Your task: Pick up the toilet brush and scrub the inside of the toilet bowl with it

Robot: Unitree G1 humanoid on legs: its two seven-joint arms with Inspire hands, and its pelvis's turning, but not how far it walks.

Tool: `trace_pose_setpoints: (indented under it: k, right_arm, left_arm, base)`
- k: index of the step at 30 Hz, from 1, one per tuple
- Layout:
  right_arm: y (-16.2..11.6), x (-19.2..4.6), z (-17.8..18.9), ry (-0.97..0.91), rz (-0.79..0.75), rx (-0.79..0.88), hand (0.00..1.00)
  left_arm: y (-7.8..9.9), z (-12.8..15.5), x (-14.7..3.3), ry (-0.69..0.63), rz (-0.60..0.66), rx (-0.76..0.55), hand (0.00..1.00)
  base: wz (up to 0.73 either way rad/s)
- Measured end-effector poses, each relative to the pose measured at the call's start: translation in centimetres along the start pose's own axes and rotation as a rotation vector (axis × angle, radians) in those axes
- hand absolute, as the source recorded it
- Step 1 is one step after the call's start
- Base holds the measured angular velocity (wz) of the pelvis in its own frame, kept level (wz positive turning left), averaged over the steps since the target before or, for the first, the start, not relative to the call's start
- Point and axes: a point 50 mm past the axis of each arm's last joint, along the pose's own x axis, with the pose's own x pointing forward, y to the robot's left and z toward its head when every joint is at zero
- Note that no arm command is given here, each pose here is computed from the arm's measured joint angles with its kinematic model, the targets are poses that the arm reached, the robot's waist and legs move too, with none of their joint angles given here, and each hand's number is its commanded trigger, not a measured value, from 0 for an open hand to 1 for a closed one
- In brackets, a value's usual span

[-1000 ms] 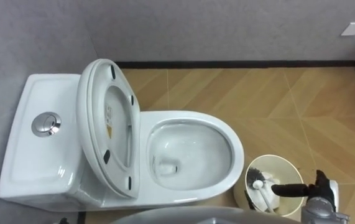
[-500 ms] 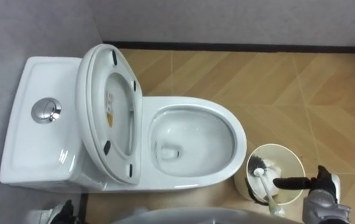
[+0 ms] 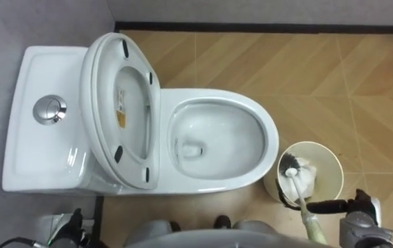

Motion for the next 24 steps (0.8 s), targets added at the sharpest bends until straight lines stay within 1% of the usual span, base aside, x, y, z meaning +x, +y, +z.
trace_pose_setpoints:
  k: [7, 12, 15, 20, 24]
  right_arm:
    - [0.3, 0.2, 1.7, -0.014, 0.003, 0.014, 0.0]
    - [0.8, 0.2, 4.2, -0.051, 0.018, 0.034, 0.0]
    - [1.0, 0.2, 4.7, -0.06, 0.041, 0.035, 0.0]
    - [1.0, 0.3, 4.2, -0.034, 0.048, 0.004, 0.0]
    - [1.0, 0.3, 4.6, -0.035, 0.049, 0.005, 0.0]
  left_arm:
    - [0.1, 1.1, 0.4, -0.005, -0.008, 0.008, 0.0]
    - [0.9, 3.6, 0.9, -0.053, 0.011, -0.011, 0.0]
    - [1.3, 4.5, 1.0, -0.075, 0.031, -0.02, 0.0]
    - [1.3, 5.8, 1.0, -0.112, 0.044, -0.03, 0.0]
    - [1.5, 6.9, 1.0, -0.138, 0.044, -0.045, 0.0]
  base:
    - [0.0]
    - [0.0]
    - [0.0]
    - [0.0]
    - [-0.02]
